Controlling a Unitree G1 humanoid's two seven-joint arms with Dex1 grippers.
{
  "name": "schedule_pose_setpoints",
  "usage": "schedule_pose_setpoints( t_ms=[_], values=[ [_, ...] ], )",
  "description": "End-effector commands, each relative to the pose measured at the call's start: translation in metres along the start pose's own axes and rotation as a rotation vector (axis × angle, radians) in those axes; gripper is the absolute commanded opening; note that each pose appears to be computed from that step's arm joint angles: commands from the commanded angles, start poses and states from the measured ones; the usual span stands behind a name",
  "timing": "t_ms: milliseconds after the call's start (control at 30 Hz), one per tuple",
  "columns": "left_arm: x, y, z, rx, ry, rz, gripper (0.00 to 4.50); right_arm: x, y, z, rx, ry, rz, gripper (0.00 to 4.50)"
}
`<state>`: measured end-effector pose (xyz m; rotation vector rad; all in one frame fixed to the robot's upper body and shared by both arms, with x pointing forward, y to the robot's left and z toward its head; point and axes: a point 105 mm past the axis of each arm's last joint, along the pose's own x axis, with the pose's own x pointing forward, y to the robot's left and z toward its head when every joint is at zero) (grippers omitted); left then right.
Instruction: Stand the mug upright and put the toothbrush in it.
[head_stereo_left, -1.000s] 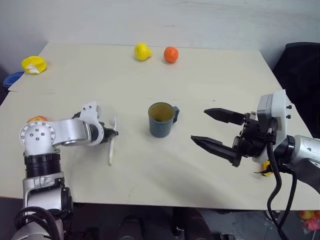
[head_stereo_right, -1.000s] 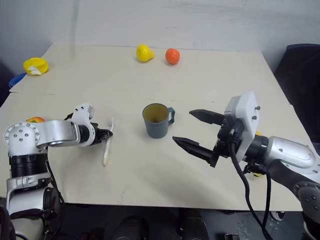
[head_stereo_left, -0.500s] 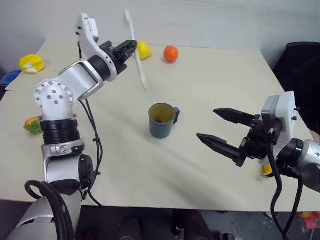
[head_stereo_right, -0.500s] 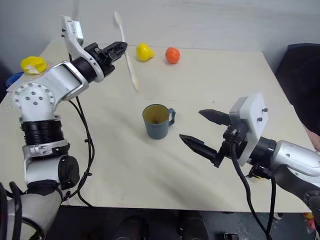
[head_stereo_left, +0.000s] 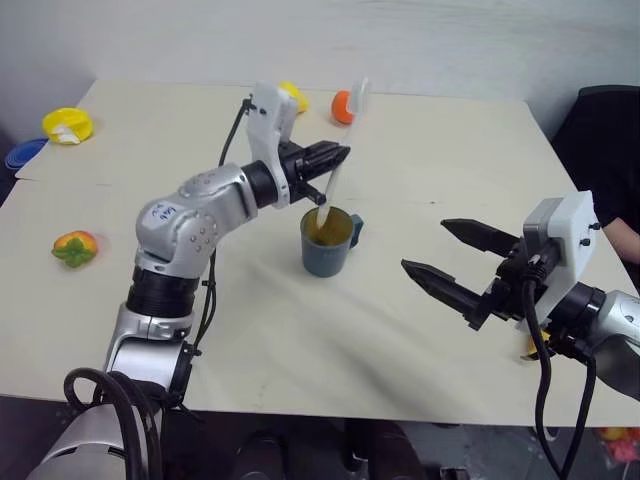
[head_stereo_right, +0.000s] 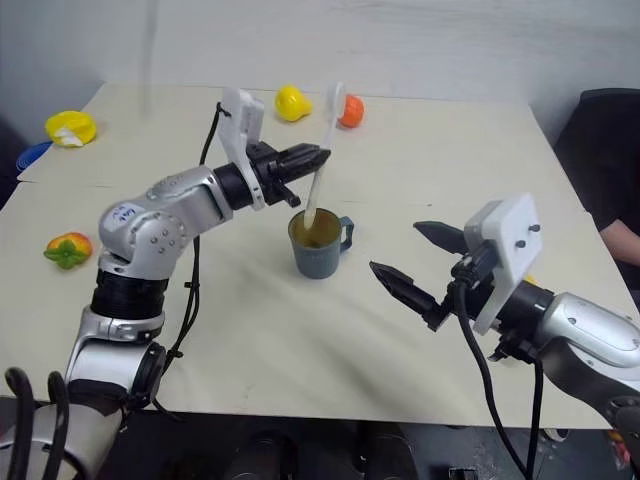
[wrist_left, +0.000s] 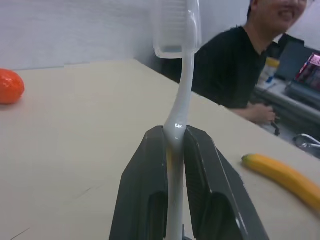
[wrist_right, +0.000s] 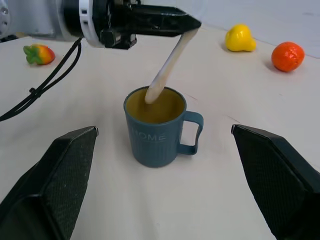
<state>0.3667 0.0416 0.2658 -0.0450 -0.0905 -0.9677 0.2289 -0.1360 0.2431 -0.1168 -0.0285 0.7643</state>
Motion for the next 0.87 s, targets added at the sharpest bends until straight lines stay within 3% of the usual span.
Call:
schedule_pose_setpoints(
  t_ms=[33, 100, 133, 367, 533, 700, 867],
  values=[
    [0.001, -0.009, 0.012, 0.086, -0.089, -0.007, 0.18, -0.003, -0.002, 0.012, -0.031, -0.058, -0.021, 4.50],
    [0.000, -0.005, 0.002, 0.090, -0.081, 0.018, 0.18, -0.004, -0.003, 0.011, -0.030, -0.048, -0.019, 4.50],
    [-0.001, -0.004, -0.002, 0.085, -0.075, 0.021, 0.91, -0.004, -0.004, 0.010, -0.029, -0.042, -0.017, 4.50],
    [-0.016, -0.007, 0.001, 0.051, -0.100, -0.019, 3.07, -0.005, -0.010, 0.009, -0.031, -0.024, -0.007, 4.50],
    [-0.048, -0.003, 0.018, 0.115, -0.079, -0.110, 4.48, -0.008, -0.012, 0.003, -0.045, 0.028, 0.026, 4.50],
    [-0.115, 0.032, 0.035, 0.388, 0.112, -0.167, 4.48, -0.024, -0.022, -0.006, -0.055, 0.148, 0.100, 4.50],
    [-0.164, 0.046, 0.035, 0.584, 0.267, -0.240, 4.48, -0.036, -0.034, -0.013, -0.062, 0.214, 0.124, 4.50]
  ],
)
